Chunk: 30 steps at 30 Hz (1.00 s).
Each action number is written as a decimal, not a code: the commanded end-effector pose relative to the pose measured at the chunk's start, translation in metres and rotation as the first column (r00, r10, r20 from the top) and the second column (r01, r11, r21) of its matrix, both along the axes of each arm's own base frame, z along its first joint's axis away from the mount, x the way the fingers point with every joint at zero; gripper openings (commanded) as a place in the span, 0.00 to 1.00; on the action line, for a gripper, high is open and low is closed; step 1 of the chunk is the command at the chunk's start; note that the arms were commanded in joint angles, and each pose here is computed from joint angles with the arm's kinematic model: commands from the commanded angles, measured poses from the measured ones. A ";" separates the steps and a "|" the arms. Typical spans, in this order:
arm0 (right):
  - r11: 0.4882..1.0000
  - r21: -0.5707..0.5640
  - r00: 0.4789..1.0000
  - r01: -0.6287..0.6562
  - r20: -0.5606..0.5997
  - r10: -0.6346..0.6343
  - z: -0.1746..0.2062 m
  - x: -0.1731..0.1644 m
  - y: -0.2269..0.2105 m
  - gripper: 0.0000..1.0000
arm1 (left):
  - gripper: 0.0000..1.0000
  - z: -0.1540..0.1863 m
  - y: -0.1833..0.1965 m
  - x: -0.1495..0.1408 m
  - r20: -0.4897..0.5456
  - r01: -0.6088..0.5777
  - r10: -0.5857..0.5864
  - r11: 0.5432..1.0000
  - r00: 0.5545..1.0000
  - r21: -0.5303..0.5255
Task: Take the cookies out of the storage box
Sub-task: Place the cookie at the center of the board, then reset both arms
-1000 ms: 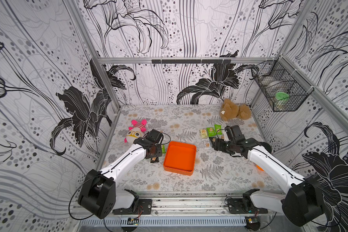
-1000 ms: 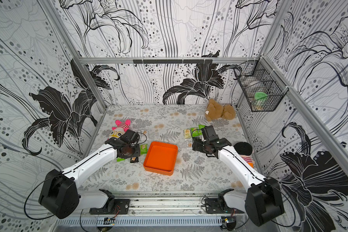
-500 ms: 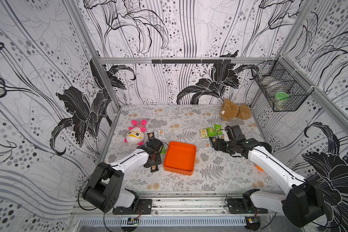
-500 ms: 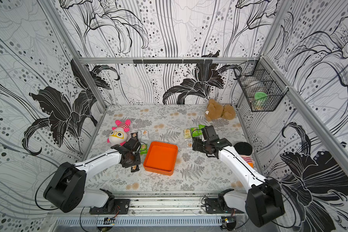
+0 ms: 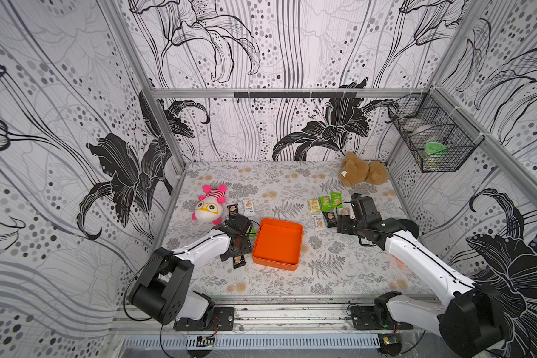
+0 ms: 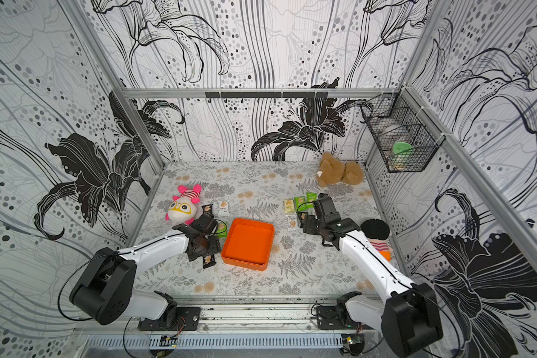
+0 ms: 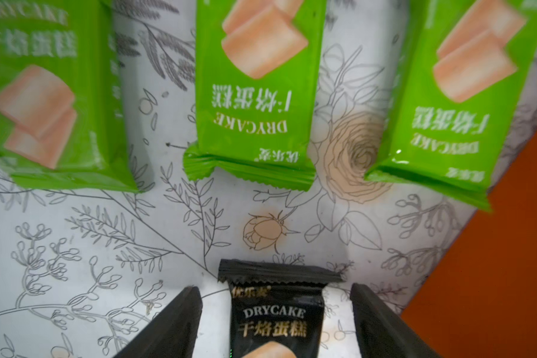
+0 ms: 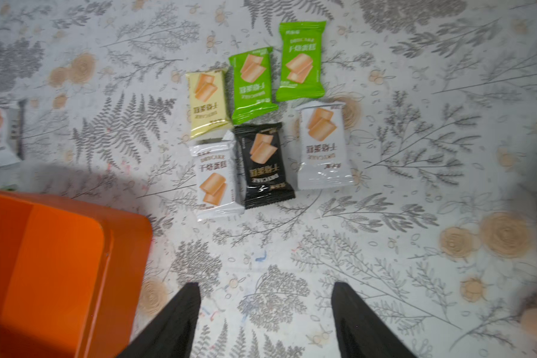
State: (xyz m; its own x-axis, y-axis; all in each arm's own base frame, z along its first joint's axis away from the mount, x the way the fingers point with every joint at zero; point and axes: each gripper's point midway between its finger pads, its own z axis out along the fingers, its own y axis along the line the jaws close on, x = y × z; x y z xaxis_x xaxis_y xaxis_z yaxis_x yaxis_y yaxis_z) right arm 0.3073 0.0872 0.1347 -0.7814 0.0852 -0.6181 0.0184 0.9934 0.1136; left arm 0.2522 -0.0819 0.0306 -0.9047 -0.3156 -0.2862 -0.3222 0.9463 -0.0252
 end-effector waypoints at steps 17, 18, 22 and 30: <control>0.933 -0.204 0.784 0.296 0.610 -0.116 -0.007 0.070 -0.113 0.75 | 0.88 0.137 0.131 0.144 0.810 -0.232 -0.006 0.957 0.587 0.176; 0.937 -0.209 0.798 0.279 0.593 -0.106 -0.013 0.074 -0.113 0.75 | 0.88 0.136 0.133 0.145 0.829 -0.241 -0.003 0.956 0.559 0.166; 0.950 -0.172 0.770 0.259 0.630 -0.096 -0.013 0.072 -0.113 0.75 | 0.97 0.129 0.138 0.147 0.866 -0.254 0.022 0.959 0.499 0.122; 0.962 -0.162 0.751 0.221 0.658 -0.062 -0.018 0.061 -0.112 0.95 | 0.98 0.127 0.118 0.102 0.953 -0.218 -0.056 0.968 0.298 0.125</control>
